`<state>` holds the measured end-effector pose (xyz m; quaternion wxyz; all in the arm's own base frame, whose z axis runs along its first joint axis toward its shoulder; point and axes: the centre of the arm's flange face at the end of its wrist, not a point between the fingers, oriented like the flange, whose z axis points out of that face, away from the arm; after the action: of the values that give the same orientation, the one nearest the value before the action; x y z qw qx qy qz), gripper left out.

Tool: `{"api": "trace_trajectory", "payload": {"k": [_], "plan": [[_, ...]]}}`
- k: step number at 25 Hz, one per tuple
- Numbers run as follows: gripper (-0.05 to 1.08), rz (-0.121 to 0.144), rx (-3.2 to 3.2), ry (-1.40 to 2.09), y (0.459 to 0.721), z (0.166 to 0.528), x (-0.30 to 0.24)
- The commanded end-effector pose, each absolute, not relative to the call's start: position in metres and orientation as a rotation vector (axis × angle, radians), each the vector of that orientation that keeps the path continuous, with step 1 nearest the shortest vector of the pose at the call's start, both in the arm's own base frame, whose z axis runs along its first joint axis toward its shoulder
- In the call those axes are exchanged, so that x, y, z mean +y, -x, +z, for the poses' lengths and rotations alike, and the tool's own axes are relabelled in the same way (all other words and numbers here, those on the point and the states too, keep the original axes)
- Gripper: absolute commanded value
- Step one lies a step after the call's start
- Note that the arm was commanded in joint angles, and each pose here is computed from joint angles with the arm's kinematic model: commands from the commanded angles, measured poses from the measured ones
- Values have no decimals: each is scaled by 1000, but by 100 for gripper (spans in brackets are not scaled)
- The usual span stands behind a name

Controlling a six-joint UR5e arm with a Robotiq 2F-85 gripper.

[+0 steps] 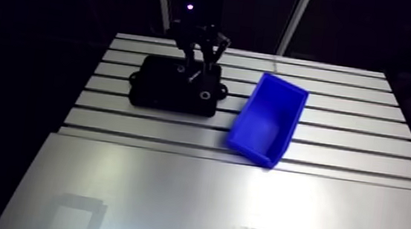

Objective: Pick up the M10 bolt from the tray and put it into the blue bin.

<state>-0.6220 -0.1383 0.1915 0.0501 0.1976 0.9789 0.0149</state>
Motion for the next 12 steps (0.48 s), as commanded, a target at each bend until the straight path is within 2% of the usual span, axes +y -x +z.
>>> {"api": "trace_trajectory", "payload": {"k": [1, 12], "plan": [[53, 48, 2973, -599, 619, 187, -138], [54, 40, 2997, -602, 617, 182, -138]]}}
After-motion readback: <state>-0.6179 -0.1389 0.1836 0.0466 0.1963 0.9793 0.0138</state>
